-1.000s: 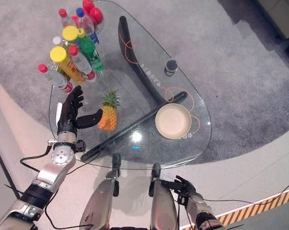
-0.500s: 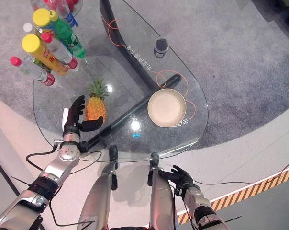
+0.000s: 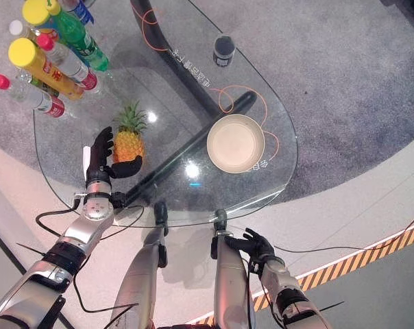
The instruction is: Pick up the fruit to the plate
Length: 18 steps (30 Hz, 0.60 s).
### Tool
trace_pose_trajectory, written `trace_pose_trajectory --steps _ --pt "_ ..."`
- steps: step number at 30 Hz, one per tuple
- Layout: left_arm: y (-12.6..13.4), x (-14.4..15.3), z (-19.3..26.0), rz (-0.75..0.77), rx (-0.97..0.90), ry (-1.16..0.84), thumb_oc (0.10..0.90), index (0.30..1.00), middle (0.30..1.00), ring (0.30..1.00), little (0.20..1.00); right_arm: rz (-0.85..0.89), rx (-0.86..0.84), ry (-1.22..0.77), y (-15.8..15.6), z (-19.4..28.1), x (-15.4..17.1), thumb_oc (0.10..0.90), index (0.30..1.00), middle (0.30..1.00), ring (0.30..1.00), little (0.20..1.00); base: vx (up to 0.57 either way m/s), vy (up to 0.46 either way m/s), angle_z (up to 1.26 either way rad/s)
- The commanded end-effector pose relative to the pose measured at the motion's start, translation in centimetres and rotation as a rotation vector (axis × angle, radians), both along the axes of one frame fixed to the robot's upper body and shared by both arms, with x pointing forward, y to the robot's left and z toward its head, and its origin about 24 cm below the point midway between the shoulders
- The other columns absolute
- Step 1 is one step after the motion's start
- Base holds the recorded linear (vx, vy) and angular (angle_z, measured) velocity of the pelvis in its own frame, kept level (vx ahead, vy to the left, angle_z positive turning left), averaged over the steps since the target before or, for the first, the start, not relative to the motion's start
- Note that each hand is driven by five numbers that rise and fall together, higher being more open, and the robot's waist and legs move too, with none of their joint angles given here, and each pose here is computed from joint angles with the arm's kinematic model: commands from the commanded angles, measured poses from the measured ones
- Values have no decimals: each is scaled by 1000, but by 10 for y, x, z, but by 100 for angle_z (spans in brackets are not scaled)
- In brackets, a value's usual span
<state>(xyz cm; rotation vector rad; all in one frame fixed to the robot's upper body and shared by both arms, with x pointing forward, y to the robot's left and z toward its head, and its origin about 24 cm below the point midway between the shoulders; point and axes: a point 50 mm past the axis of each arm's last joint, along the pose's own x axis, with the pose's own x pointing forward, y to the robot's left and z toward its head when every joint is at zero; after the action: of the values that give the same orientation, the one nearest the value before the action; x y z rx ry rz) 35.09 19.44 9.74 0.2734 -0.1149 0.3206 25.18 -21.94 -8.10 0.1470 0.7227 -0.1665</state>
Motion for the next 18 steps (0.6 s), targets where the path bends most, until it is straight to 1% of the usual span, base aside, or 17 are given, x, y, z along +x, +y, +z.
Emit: trace_pose_trajectory --steps 1,11,18 --pt "4 10 40 39 -42 -166 800 900 900 900 900 4 -96 230 -16 -32 -52 800 900 900 900 900 0 0 0" --pt "11 12 30 143 -42 -124 800 900 900 900 900 12 -95 228 -12 -31 -48 800 900 900 900 900 0 0 0" --pt "7 12 18 160 -25 -53 800 900 900 900 900 20 -94 230 -7 -31 -46 800 900 900 900 900 0 0 0"
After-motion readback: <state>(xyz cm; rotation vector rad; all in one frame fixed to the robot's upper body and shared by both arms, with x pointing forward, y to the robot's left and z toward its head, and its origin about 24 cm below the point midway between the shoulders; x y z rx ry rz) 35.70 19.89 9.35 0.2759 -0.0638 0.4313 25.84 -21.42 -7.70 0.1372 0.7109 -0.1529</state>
